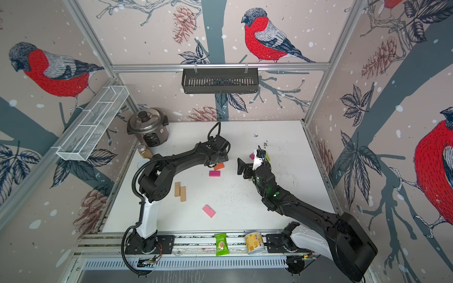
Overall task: Assemble the letter p with building blocks
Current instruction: Move the building block to the center of the board.
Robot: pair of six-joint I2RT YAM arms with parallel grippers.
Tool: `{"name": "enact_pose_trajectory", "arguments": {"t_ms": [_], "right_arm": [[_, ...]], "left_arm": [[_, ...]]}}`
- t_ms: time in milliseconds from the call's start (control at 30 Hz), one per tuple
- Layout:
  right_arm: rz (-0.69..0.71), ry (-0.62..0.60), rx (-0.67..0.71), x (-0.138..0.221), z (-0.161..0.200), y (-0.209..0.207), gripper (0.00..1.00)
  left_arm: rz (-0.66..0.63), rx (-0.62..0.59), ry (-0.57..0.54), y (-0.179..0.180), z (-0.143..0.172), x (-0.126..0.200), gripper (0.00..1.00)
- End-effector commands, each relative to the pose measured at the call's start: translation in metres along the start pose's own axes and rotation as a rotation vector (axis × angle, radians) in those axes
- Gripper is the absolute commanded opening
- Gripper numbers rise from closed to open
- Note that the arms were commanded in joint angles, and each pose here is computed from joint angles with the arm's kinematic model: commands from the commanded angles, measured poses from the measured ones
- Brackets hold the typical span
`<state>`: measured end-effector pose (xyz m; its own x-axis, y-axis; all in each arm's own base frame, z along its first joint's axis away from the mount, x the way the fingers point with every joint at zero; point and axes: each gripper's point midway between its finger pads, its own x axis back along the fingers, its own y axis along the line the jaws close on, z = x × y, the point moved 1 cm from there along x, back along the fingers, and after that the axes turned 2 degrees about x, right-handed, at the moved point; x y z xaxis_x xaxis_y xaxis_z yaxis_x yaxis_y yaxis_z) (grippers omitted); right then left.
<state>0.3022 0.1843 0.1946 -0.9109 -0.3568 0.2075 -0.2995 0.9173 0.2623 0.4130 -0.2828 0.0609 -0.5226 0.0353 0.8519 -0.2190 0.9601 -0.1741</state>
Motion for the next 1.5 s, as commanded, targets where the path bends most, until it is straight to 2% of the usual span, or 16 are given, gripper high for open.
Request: {"name": "enact_pose_trajectory", "arguments": {"t_ms": [0,300,700,1100,1300,1467], "right_arm": [[0.020,-0.018,-0.014,0.000,-0.004,-0.003,1.00],[0.017,-0.016,-0.011,0.000,-0.005,-0.002,1.00],[0.028,-0.013,-0.007,0.000,-0.005,-0.004,1.00],[0.036,-0.008,-0.005,-0.001,-0.004,-0.005,1.00],[0.040,-0.005,-0.003,-0.002,-0.004,-0.005,1.00],[0.041,-0.004,-0.001,-0.002,-0.004,-0.005,1.00]], "left_arm": [[-0.010,0.040,0.005,-0.003,0.006,-0.004,0.93],[-0.058,0.023,0.036,0.001,0.032,-0.011,0.92],[-0.112,0.036,0.060,0.012,0.053,-0.015,0.82],[-0.134,0.020,0.046,0.015,0.054,-0.009,0.66],[-0.164,-0.003,0.020,0.018,0.047,-0.008,0.62],[-0.147,-0.045,-0.017,0.016,0.029,0.001,0.62]]}}
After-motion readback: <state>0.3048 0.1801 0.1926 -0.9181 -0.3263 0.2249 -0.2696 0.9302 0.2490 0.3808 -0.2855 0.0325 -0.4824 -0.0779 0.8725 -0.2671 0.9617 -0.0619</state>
